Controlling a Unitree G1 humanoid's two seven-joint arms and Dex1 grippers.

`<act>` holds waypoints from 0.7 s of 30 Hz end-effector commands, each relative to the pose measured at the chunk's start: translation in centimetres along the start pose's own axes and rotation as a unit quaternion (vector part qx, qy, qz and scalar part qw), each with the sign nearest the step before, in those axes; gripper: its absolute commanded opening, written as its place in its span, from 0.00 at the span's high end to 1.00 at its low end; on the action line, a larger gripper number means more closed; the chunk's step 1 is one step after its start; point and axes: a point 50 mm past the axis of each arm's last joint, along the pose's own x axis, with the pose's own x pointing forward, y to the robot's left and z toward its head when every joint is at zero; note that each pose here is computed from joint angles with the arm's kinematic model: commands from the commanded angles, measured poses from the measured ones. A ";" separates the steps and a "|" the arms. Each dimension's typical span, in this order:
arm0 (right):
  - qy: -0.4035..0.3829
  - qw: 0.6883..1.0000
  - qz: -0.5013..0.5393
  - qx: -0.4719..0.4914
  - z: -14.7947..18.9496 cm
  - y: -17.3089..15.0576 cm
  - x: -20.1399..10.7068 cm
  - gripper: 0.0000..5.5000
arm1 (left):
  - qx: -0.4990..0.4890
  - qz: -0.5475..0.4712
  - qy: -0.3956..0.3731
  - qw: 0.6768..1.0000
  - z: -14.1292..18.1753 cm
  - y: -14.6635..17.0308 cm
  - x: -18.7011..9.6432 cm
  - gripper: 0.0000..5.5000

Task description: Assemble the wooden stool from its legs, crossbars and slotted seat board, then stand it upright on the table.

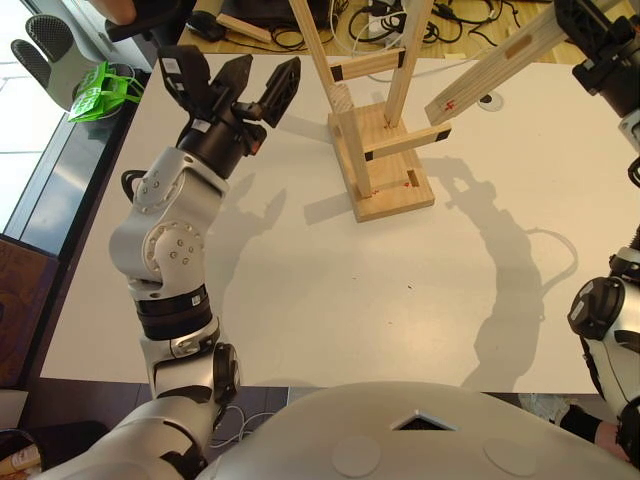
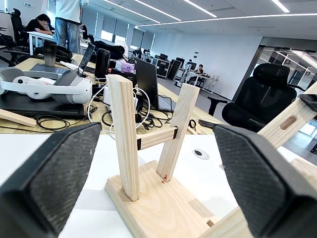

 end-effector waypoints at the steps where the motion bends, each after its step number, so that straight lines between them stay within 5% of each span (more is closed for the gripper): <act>1: 0.001 1.000 0.007 -0.002 0.0 0.3 -0.1 0.82 | 0.001 0.000 -0.004 1.000 0.2 -0.1 0.2 0.24; 21: 0.019 1.000 -0.018 0.002 -1.8 -0.7 -0.7 0.82 | 0.000 0.001 -0.008 1.000 0.1 -0.2 0.3 0.24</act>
